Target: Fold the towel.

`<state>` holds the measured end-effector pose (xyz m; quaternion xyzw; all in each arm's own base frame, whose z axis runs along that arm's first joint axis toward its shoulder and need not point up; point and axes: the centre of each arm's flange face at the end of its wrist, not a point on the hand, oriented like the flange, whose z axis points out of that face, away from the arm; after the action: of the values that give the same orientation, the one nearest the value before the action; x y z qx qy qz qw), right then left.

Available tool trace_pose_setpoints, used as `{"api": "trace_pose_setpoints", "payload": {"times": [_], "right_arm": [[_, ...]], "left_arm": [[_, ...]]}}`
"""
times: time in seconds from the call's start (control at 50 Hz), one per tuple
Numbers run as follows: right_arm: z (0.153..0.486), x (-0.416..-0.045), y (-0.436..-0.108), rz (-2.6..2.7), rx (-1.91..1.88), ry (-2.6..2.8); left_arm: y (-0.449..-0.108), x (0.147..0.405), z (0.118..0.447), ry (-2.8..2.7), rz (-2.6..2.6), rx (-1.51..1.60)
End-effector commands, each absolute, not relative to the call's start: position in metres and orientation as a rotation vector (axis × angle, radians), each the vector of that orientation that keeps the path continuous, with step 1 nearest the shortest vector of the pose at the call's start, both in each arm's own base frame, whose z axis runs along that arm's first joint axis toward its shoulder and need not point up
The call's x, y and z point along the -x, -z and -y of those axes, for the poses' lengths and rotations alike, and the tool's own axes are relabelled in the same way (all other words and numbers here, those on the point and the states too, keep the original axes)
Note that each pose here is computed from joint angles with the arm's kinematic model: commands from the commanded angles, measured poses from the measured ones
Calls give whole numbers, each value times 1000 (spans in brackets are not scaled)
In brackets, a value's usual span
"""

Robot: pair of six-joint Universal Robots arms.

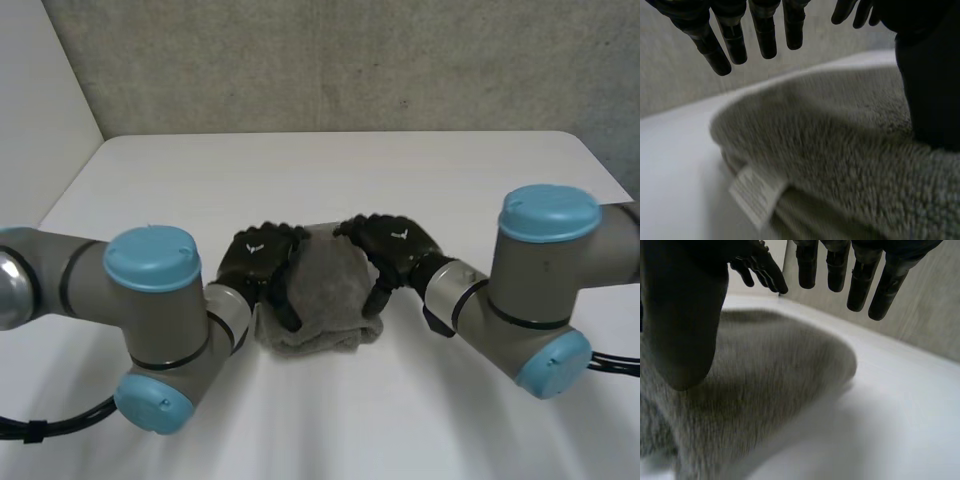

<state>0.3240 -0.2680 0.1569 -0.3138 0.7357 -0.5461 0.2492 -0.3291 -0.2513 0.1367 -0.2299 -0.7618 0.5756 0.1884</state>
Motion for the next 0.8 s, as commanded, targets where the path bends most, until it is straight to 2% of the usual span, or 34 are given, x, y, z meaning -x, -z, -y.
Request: {"api": "trace_pose_setpoints", "payload": {"times": [0.02, 0.08, 0.12, 0.14, 0.16, 0.18, 0.22, 0.24, 0.28, 0.34, 0.38, 0.4, 0.44, 0.54, 0.8], "right_arm": [[269, -329, -129, -2114, 912, 1364], [272, -326, -140, -2129, 895, 1411], [276, -320, -173, -2095, 857, 1535], [276, -320, -173, -2095, 857, 1536], [275, -317, -192, -2066, 833, 1593], [275, -316, -192, -2066, 833, 1594], [274, -305, -226, -2015, 784, 1703], [274, -305, -226, -2015, 784, 1704], [274, -286, -261, -1978, 707, 1833], [273, -275, -277, -1967, 661, 1896], [274, -254, -301, -1965, 572, 2015], [274, -254, -301, -1965, 572, 2015], [274, -234, -318, -1970, 498, 2104], [274, -213, -328, -1987, 450, 2168], [270, -208, -329, -1987, 449, 2172]], "left_arm": [[-123, 322, 250, -1565, 2283, 704], [-130, 321, 248, -1574, 2279, 714], [-140, 322, 248, -1597, 2255, 704], [-153, 322, 248, -1630, 2224, 692], [-168, 321, 248, -1668, 2190, 678], [-168, 321, 248, -1668, 2190, 678], [-197, 318, 248, -1741, 2125, 645], [-197, 317, 248, -1742, 2125, 645], [-230, 314, 244, -1826, 2042, 619], [-249, 310, 240, -1872, 1995, 601], [-283, 294, 240, -1970, 1923, 545], [-284, 294, 240, -1970, 1923, 544], [-308, 272, 244, -2056, 1899, 476], [-328, 250, 244, -2107, 1907, 415], [-321, 246, 241, -2077, 1951, 416]]}}
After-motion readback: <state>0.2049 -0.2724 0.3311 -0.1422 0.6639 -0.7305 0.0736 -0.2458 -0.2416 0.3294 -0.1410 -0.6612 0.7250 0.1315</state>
